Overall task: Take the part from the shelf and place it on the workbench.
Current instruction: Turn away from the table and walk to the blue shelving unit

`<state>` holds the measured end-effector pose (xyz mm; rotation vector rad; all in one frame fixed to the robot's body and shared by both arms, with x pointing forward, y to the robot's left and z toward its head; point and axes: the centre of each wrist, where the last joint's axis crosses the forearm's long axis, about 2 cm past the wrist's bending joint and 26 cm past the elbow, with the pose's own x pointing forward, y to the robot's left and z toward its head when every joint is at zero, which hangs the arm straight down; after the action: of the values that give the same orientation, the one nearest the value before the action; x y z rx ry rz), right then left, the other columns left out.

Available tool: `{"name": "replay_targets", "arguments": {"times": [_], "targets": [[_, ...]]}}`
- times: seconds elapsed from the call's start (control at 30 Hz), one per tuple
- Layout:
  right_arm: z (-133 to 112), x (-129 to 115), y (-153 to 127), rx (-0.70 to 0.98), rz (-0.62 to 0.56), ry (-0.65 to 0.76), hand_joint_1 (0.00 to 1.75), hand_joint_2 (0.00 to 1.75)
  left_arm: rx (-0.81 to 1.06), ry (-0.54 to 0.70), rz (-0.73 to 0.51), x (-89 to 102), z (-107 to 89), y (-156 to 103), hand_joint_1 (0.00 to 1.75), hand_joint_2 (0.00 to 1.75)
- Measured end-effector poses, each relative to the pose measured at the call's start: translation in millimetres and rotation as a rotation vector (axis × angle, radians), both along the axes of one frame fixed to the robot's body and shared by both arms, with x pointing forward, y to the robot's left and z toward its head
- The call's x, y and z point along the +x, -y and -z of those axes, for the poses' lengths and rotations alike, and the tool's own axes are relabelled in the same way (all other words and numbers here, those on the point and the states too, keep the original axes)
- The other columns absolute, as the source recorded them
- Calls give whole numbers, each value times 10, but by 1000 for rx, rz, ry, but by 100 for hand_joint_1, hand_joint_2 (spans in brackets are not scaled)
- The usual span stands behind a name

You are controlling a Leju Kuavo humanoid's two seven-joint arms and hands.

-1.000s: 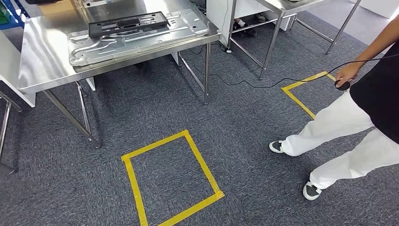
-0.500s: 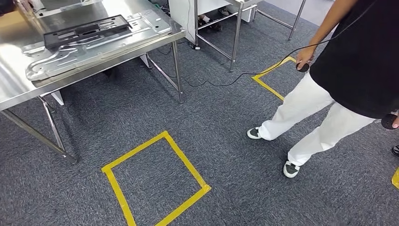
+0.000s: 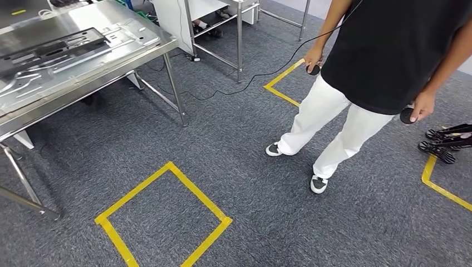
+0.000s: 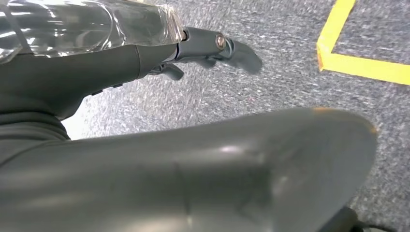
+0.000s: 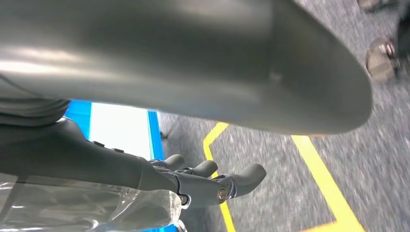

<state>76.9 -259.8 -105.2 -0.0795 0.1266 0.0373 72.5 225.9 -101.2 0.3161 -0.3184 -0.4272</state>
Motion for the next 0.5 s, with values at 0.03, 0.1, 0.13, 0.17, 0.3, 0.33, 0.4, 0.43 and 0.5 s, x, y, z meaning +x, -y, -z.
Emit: {"name": "replay_targets", "arguments": {"times": [0.03, 0.1, 0.13, 0.17, 0.3, 0.33, 0.4, 0.43, 0.5], "targets": [[1, -8, 0, 0, 1, -1, 0, 0, 0, 0, 1, 0, 0, 2, 0, 0], [5, -24, 4, -1, 5, -4, 0, 0, -1, 1, 2, 9, -2, 6, 0, 0], [5, -25, 5, -1, 6, -3, 0, 0, -2, 1, 3, 9, -2, 7, 0, 0], [4, -23, 3, -1, 7, -2, 0, 0, -2, -1, 3, 2, -1, 7, 0, 0], [4, -20, 3, 0, 9, -1, 0, 0, -3, -6, 3, -21, 3, 6, 0, 0], [4, -22, 5, -1, 9, -1, 0, 0, -3, -5, 3, -15, 2, 6, 0, 0], [3, -17, 2, 0, 9, 0, 0, 0, -2, -3, 3, -4, 0, 5, 0, 0], [2, -10, -3, 1, 10, 1, 0, 0, -2, -2, 2, 0, 0, 4, 0, 0], [1, -8, -13, 3, 11, 1, 0, 0, -2, 0, 1, 13, -2, 1, 0, 0]]}}
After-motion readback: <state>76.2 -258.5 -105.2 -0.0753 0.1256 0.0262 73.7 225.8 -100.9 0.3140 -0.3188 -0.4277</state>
